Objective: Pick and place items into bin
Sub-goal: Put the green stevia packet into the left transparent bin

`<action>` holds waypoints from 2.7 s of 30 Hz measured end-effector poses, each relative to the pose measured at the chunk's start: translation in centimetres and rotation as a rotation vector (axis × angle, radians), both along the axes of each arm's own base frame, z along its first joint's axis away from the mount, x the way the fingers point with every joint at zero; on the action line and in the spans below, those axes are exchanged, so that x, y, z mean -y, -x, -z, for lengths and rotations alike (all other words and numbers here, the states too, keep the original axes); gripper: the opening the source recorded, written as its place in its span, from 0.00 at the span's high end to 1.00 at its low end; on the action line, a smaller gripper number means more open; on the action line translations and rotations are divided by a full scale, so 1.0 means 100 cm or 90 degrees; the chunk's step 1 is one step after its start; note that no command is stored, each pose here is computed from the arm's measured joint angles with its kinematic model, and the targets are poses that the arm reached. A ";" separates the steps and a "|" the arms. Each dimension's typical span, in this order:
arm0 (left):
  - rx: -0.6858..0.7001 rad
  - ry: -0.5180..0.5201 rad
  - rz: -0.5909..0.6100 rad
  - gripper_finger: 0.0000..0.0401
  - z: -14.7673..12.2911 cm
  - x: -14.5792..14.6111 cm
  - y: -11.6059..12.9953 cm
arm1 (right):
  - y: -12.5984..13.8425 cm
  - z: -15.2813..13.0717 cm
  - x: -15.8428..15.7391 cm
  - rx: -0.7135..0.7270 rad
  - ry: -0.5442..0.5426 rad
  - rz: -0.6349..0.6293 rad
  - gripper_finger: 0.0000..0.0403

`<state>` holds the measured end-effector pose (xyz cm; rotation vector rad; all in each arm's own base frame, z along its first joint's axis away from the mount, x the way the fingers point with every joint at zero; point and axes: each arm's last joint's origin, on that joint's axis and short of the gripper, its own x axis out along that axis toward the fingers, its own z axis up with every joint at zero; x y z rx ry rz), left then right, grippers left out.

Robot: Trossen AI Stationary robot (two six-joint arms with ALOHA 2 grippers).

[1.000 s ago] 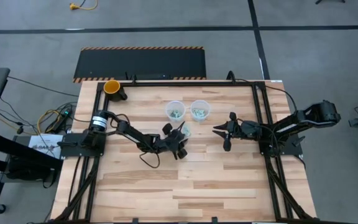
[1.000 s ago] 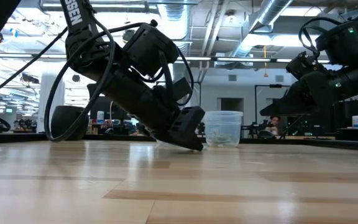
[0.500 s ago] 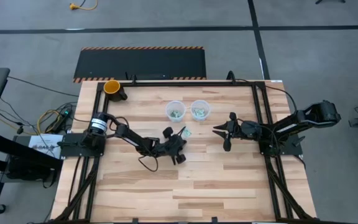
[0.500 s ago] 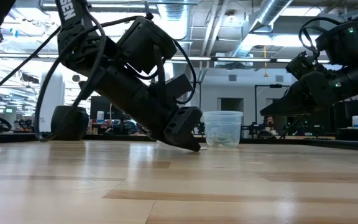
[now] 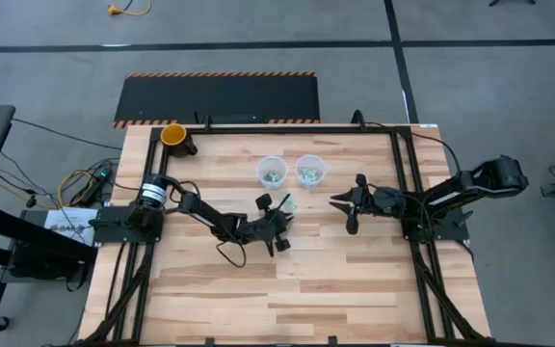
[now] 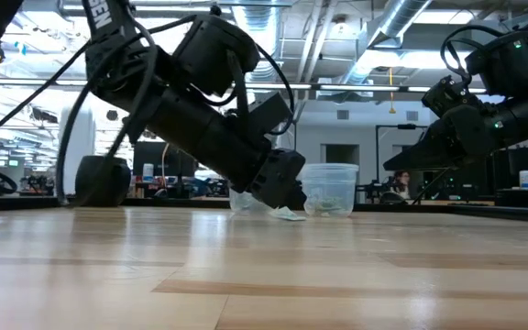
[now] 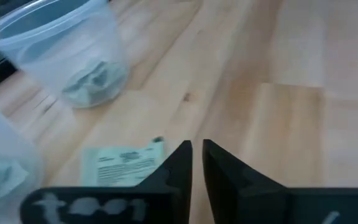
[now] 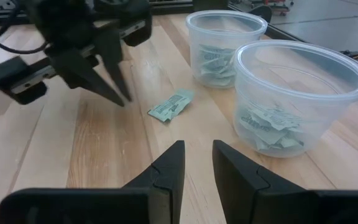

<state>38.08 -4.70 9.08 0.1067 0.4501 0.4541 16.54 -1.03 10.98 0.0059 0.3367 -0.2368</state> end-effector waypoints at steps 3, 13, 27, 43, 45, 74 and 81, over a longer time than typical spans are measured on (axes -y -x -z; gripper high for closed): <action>0.003 0.007 -0.019 0.87 0.000 -0.009 -0.001 | 0.000 0.000 0.000 0.000 0.000 0.000 0.81; -0.027 0.110 -0.005 0.68 0.008 -0.034 -0.001 | 0.000 0.000 0.000 0.000 0.001 0.000 0.81; -0.060 0.117 -0.015 0.78 0.012 -0.030 0.002 | 0.000 0.000 0.000 0.000 0.000 0.000 0.81; -0.076 0.086 0.010 1.00 0.013 -0.001 0.007 | 0.000 0.000 0.000 0.000 0.000 0.000 0.81; -0.076 0.083 0.019 1.00 0.013 0.004 0.008 | 0.000 0.000 0.000 0.000 0.000 0.000 0.81; -0.072 -0.002 0.072 0.94 0.008 0.023 0.007 | 0.000 0.000 0.000 -0.001 -0.004 0.001 0.81; -0.066 -0.003 0.068 0.80 0.008 0.023 0.006 | 0.000 0.000 0.000 -0.001 -0.004 0.001 0.81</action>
